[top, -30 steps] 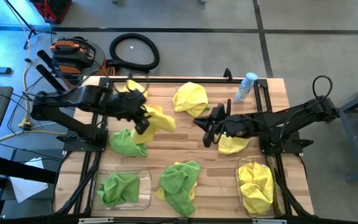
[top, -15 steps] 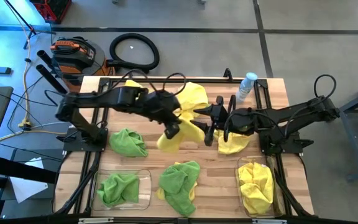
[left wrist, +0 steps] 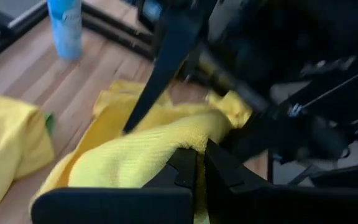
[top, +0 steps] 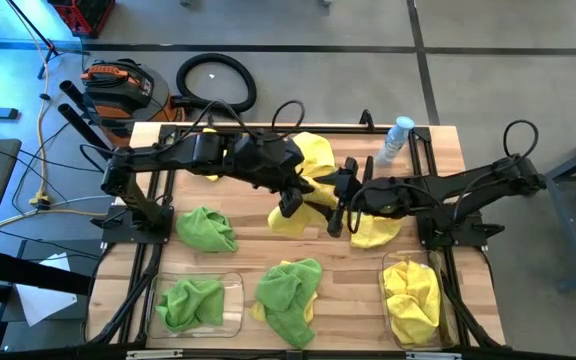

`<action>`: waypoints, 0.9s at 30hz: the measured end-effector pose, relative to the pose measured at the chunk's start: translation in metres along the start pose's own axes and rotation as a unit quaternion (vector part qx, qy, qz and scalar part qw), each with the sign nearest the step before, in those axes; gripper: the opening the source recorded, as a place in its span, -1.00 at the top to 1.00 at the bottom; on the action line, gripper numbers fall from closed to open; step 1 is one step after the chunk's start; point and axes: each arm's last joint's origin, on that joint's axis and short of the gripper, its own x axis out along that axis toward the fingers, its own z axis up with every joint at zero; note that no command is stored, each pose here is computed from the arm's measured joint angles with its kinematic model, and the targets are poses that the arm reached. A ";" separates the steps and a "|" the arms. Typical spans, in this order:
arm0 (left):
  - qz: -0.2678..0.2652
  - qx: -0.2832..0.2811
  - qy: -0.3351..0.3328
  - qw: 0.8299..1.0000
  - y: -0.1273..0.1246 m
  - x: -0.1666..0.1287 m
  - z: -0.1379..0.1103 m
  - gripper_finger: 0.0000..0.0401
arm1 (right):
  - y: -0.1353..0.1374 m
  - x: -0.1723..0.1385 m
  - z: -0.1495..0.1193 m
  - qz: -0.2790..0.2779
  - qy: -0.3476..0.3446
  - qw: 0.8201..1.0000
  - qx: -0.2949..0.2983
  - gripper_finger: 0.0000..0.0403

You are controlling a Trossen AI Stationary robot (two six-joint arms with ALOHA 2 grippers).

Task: Sort microfiber towel by color & place in baskets
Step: Put the middle left yellow microfiber towel into the right transparent bin

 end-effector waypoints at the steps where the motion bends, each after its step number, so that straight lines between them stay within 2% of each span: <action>1: -0.004 0.000 -0.007 1.000 -0.001 -0.001 0.002 1.00 | 0.001 0.002 -0.002 0.001 0.004 1.000 -0.006 -0.37; 4: -0.012 0.000 -0.023 1.000 -0.002 -0.001 0.005 1.00 | 0.005 0.010 -0.007 0.001 0.017 1.000 -0.013 -0.29; 6: -0.010 0.010 -0.022 1.000 -0.002 -0.001 0.005 1.00 | 0.007 0.012 -0.009 0.002 0.022 1.000 -0.015 -0.16; 10: -0.011 0.013 -0.022 1.000 -0.002 -0.001 0.005 0.94 | 0.008 0.011 -0.012 0.003 0.035 0.999 0.009 0.24; 16: -0.012 0.021 -0.019 1.000 -0.002 -0.001 0.004 0.69 | 0.004 0.003 -0.016 0.015 0.068 0.997 0.027 0.88; 18: -0.011 0.029 -0.016 0.999 -0.002 -0.001 0.004 0.59 | 0.003 -0.001 -0.018 0.021 0.084 0.996 0.037 0.95; 22: -0.006 0.049 -0.004 0.999 -0.001 -0.003 0.001 0.45 | 0.002 -0.017 -0.018 0.034 0.107 0.991 0.075 0.93; 27: 0.015 0.094 0.016 0.995 -0.001 -0.013 -0.005 0.41 | 0.006 -0.049 -0.015 0.062 0.118 0.984 0.121 0.97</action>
